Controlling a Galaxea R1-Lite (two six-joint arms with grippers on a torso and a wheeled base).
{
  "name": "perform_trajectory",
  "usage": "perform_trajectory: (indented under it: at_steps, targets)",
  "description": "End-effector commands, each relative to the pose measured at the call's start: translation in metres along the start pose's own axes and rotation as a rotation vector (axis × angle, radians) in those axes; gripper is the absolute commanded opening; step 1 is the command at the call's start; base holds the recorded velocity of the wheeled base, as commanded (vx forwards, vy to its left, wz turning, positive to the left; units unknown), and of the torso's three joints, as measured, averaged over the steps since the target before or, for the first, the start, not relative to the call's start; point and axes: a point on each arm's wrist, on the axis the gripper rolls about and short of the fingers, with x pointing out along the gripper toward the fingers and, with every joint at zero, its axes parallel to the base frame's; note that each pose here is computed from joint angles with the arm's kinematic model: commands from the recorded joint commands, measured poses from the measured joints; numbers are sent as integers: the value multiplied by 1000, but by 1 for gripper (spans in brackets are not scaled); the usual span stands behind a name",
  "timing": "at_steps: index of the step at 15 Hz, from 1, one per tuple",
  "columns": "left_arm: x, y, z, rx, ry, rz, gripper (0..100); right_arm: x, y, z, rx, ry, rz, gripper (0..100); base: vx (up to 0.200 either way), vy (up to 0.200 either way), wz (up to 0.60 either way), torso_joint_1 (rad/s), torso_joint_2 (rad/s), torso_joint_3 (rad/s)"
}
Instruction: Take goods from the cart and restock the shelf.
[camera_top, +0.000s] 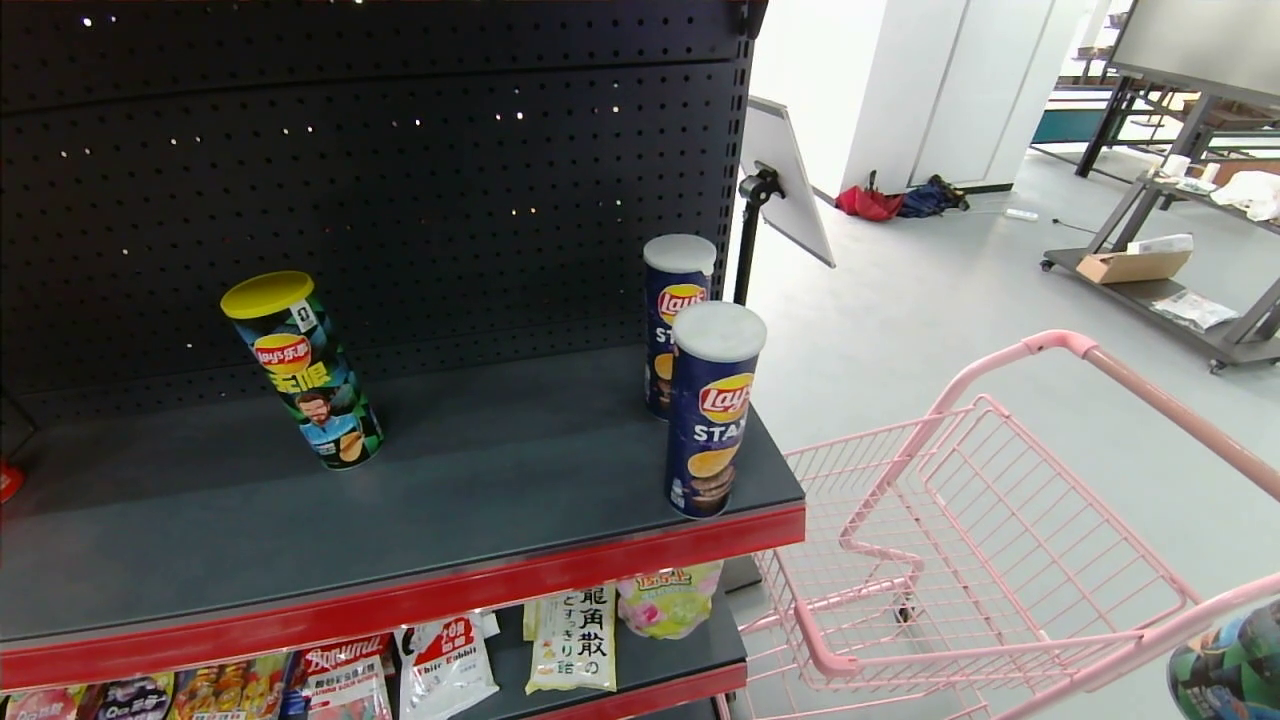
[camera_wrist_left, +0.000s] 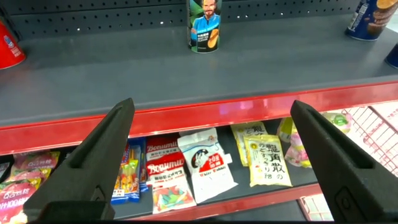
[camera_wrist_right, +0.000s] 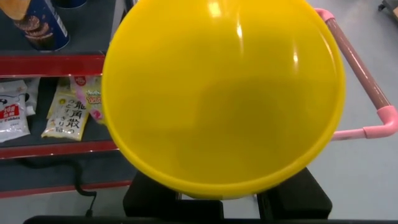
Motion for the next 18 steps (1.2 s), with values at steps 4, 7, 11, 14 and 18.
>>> perform_trajectory:
  at_steps: [4, 7, 11, 14, 18]
  targets:
    - [0, 0, 0, 1, 0, 1, 100, 2, 0, -2, -1, 10, 3, 0, 0, 50, 0, 2, 1, -1]
    - [0, 0, 0, 1, 0, 1, 100, 2, 0, -2, -1, 11, 1, 0, 0, 200, 0, -1, -4, 4]
    - [0, 0, 0, 1, 0, 1, 100, 1, 0, -2, -1, 9, 1, 0, 0, 200, 0, 6, 2, 1]
    - [0, 0, 0, 1, 0, 1, 100, 1, 0, -2, -1, 9, 1, 0, 0, 200, 0, 4, 4, -1]
    - [0, 0, 0, 1, 0, 1, 100, 1, 0, -2, 1, 9, 1, 0, 0, 200, 0, 1, 2, 1]
